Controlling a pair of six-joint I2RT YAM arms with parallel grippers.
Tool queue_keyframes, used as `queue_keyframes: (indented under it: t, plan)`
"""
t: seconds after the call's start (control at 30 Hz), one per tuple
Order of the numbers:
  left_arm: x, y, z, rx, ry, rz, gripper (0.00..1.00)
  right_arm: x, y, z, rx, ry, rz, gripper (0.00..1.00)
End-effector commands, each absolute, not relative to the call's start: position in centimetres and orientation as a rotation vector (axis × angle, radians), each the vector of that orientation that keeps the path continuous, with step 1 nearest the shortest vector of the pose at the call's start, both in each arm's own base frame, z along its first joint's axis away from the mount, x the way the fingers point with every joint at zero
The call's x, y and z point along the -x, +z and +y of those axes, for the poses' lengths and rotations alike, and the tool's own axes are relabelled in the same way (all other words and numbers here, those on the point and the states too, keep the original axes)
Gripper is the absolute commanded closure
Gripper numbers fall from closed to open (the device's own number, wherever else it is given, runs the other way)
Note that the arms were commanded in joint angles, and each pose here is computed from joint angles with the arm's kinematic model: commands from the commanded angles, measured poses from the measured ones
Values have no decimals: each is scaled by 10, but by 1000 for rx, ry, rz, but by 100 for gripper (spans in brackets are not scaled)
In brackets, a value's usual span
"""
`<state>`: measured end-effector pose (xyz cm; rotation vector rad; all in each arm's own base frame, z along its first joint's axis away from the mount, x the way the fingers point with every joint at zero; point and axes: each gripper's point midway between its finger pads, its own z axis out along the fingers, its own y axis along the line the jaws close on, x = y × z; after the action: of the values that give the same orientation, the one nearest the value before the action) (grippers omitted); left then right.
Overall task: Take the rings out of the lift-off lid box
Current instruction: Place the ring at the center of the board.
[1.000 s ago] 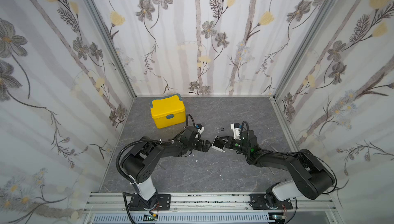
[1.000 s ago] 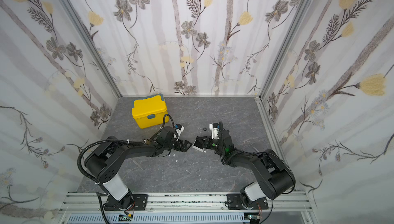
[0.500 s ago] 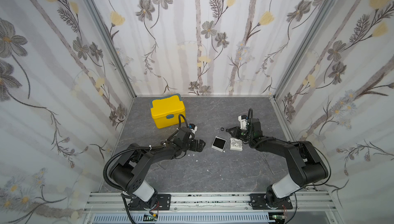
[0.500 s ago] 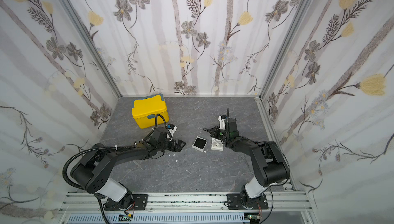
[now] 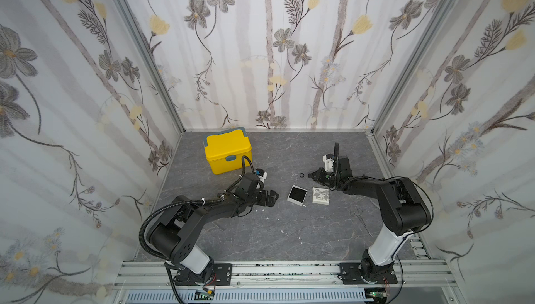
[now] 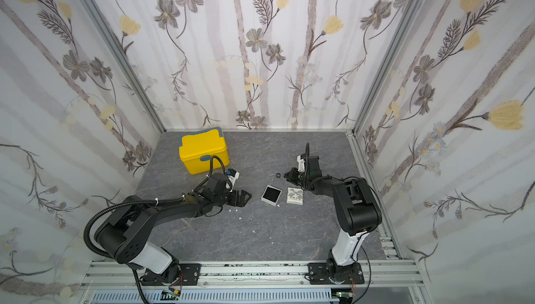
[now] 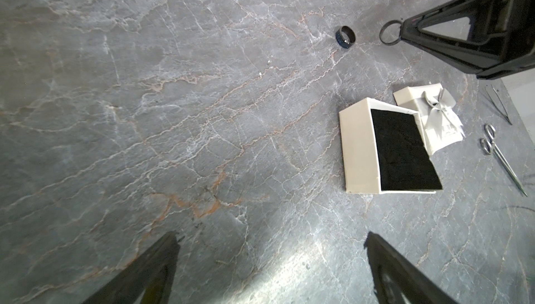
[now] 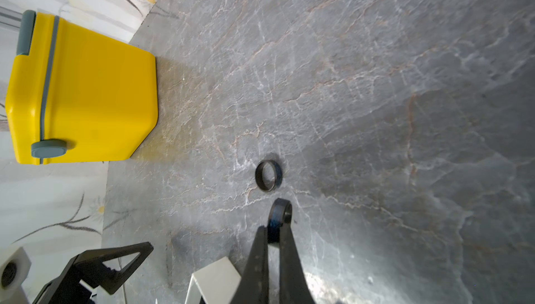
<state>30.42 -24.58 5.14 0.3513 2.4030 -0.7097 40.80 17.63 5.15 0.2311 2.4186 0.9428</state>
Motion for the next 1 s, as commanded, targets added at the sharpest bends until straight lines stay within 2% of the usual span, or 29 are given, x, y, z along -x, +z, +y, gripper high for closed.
queue_keyframes:
  t: [0.0, 0.17, 0.23, 0.33, 0.67, 0.7, 0.77, 0.8, 0.87, 0.97]
  plan:
    - [-305, 51, -247, -345, -722, 2403, 0, -414, 46, 176, -240, 923, 2430, 100]
    - [-304, 52, -246, -343, -719, 2401, 0, -416, 40, 171, -253, 884, 2449, 100]
    - [-304, 52, -246, -343, -719, 2400, 0, -415, 37, 167, -263, 861, 2459, 84]
    - [-304, 52, -247, -344, -722, 2400, 0, -414, 35, 161, -279, 836, 2456, 73]
    - [-305, 54, -248, -352, -726, 2395, 0, -413, 50, 149, -277, 776, 2428, 68]
    - [-306, 54, -248, -350, -724, 2394, 0, -414, 58, 146, -266, 753, 2415, 64]
    - [-306, 55, -249, -352, -726, 2390, 0, -414, 75, 140, -243, 696, 2395, 49]
    - [-307, 56, -249, -353, -726, 2388, 0, -414, 85, 135, -230, 658, 2389, 35]
    - [-309, 58, -251, -356, -729, 2378, 0, -409, 96, 125, -210, 565, 2405, 0]
    - [-313, 61, -252, -352, -732, 2363, 0, -392, 112, 104, -224, 388, 2440, 0]
